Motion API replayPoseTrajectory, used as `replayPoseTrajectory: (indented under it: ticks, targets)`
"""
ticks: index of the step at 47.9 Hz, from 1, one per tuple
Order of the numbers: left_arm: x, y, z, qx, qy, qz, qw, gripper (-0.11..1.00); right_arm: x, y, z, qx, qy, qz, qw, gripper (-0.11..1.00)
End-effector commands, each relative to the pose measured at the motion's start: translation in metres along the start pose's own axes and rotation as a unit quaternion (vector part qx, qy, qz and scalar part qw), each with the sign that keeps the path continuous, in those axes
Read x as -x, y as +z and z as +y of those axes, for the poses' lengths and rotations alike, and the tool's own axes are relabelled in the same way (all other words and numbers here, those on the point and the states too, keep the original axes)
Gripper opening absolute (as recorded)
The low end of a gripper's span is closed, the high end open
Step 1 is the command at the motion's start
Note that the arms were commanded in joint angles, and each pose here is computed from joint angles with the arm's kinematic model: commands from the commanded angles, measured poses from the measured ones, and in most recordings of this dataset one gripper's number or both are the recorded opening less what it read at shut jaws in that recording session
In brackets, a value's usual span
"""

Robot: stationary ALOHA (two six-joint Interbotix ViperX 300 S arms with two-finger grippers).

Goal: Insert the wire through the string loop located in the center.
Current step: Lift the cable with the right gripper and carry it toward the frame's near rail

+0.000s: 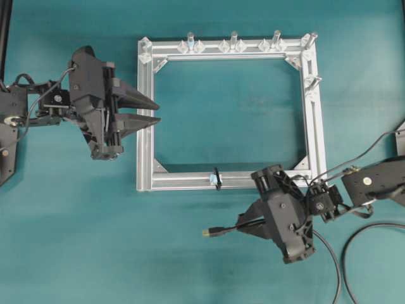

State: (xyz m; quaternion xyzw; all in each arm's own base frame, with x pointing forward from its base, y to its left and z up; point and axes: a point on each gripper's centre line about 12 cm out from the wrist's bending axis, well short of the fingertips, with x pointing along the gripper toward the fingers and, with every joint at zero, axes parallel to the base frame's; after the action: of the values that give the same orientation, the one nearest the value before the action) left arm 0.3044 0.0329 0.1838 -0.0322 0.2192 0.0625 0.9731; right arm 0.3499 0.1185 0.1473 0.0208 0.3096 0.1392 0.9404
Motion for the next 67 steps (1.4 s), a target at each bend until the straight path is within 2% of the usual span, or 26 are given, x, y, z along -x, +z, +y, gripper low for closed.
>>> replayPoseTrajectory:
  ticks: [1,15,25,37,50,67]
  targets:
    - [0.002,0.007,-0.002,-0.002,-0.004,-0.012,0.9999,0.35,0.009,0.01,0.003,0.0,0.002,-0.009,1.0,0.1]
    - [0.003,0.007,-0.006,-0.005,-0.01,-0.013,0.9999,0.35,0.029,-0.006,0.0,-0.001,-0.004,0.014,0.9999,0.1]
    - [0.003,0.005,-0.007,-0.005,-0.011,-0.01,0.9999,0.35,0.051,-0.018,-0.004,-0.021,-0.011,0.024,0.9995,0.1]
    - [0.003,0.004,-0.008,-0.005,-0.012,-0.01,0.9999,0.35,0.068,-0.025,-0.024,-0.054,-0.036,0.017,0.9977,0.1]
    - [0.003,0.006,-0.009,-0.006,-0.014,-0.012,0.9998,0.35,0.072,-0.026,-0.045,-0.075,-0.065,0.013,0.995,0.1]
    - [0.003,0.004,-0.012,-0.008,-0.018,-0.009,0.9998,0.35,0.07,-0.033,-0.052,-0.08,-0.074,0.023,0.9938,0.1]
